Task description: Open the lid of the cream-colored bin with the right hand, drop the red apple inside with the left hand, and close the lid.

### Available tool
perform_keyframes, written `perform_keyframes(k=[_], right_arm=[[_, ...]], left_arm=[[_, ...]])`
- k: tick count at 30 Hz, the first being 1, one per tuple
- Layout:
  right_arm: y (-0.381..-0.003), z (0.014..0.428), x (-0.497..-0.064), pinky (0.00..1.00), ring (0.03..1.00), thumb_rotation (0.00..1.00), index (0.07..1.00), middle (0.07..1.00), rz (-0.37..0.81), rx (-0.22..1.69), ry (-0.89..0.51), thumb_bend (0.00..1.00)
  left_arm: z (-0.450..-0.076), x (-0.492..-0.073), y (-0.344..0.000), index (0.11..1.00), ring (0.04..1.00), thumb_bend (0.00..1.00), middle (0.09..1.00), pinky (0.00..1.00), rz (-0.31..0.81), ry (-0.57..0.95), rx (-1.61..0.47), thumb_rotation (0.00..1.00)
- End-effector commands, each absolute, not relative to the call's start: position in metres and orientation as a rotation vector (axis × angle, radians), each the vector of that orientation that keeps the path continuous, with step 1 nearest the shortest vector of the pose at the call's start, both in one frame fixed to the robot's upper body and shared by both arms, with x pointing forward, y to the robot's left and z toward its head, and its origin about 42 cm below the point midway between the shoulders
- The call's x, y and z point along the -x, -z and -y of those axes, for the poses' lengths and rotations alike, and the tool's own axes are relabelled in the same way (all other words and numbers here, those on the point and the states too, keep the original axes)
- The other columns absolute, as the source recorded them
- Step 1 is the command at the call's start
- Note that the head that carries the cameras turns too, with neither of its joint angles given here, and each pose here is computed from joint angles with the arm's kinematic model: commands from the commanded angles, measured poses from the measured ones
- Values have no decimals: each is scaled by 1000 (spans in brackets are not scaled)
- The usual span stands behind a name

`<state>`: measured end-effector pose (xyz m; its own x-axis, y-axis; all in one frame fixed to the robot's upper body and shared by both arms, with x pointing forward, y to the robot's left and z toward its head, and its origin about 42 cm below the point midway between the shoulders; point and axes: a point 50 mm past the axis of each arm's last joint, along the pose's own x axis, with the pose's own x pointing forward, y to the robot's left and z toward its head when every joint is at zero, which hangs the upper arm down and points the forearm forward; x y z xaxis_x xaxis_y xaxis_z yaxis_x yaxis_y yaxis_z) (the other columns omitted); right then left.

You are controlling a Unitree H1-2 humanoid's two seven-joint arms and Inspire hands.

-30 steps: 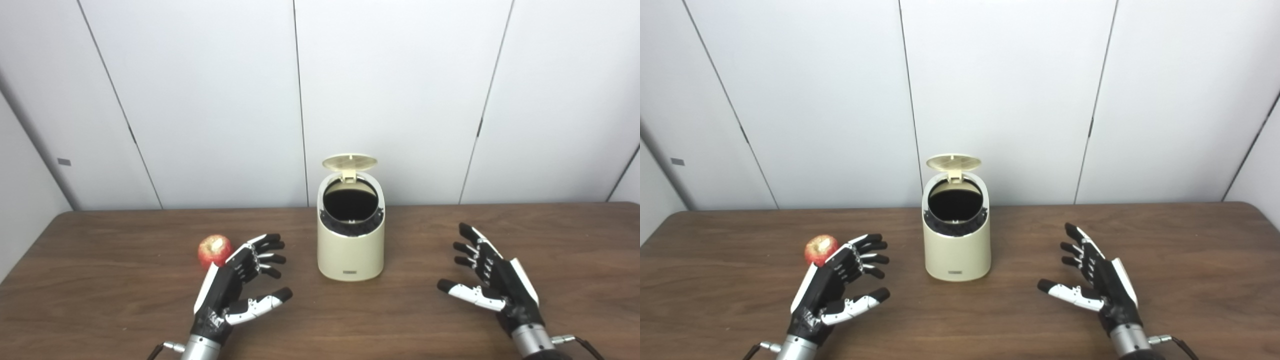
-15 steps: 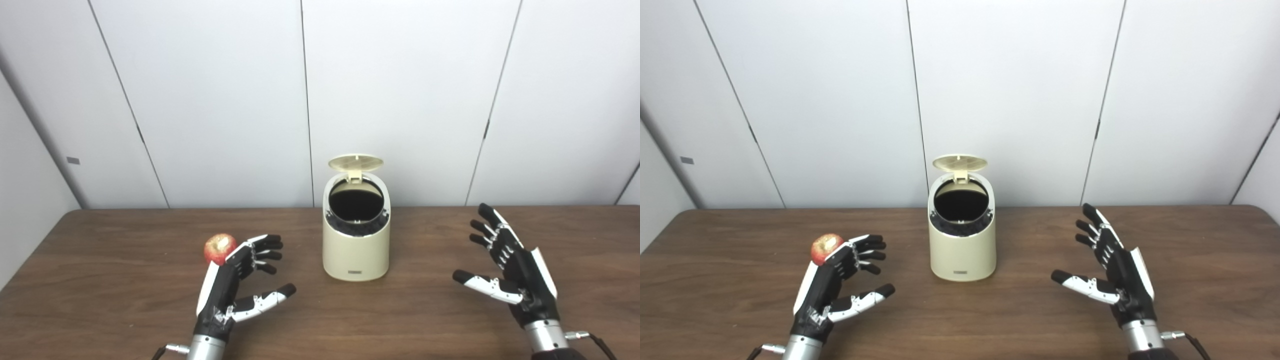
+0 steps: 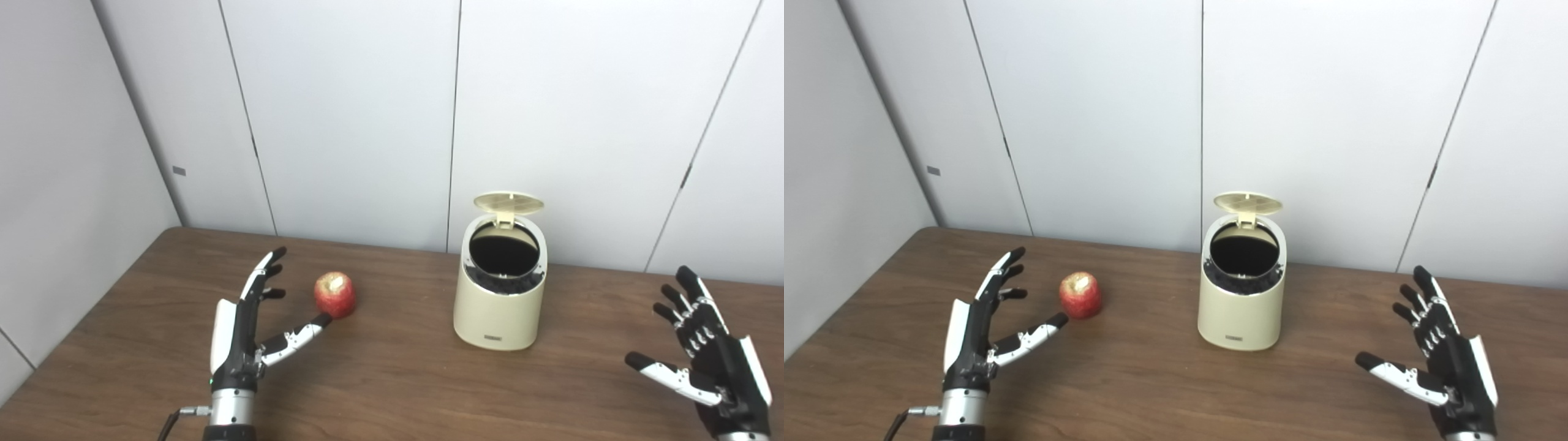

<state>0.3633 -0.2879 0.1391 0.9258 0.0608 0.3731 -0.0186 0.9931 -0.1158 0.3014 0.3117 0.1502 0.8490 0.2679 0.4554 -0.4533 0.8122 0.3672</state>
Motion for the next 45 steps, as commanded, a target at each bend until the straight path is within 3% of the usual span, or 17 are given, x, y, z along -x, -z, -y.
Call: perform_keyframes(k=[1, 4, 7, 14, 25, 45], right_arm=[[-129, 286, -353, 895, 932, 197, 962, 987, 355, 94, -51, 754], [-137, 284, -351, 866, 927, 167, 962, 984, 362, 102, -54, 736], [-142, 282, -351, 858, 927, 128, 963, 983, 363, 110, -56, 726], [-148, 281, -352, 878, 927, 95, 957, 981, 371, 122, -67, 711], [-154, 280, -352, 846, 909, 92, 948, 968, 379, 152, -66, 719], [-161, 279, -347, 820, 901, 44, 944, 967, 390, 157, -64, 706]], left_arm=[[-317, -312, -174, 912, 855, 806, 909, 690, 476, -458, -503, 219], [-323, -317, -173, 906, 850, 822, 898, 708, 435, -494, -540, 226], [-327, -326, -171, 919, 875, 836, 896, 795, 379, -481, -567, 216], [-334, -349, -168, 960, 903, 939, 898, 843, 215, -385, -629, 305], [-343, -374, -151, 897, 829, 969, 836, 702, 106, -326, -721, 315], [-323, -393, -135, 858, 767, 961, 802, 650, 81, -257, -740, 307]])
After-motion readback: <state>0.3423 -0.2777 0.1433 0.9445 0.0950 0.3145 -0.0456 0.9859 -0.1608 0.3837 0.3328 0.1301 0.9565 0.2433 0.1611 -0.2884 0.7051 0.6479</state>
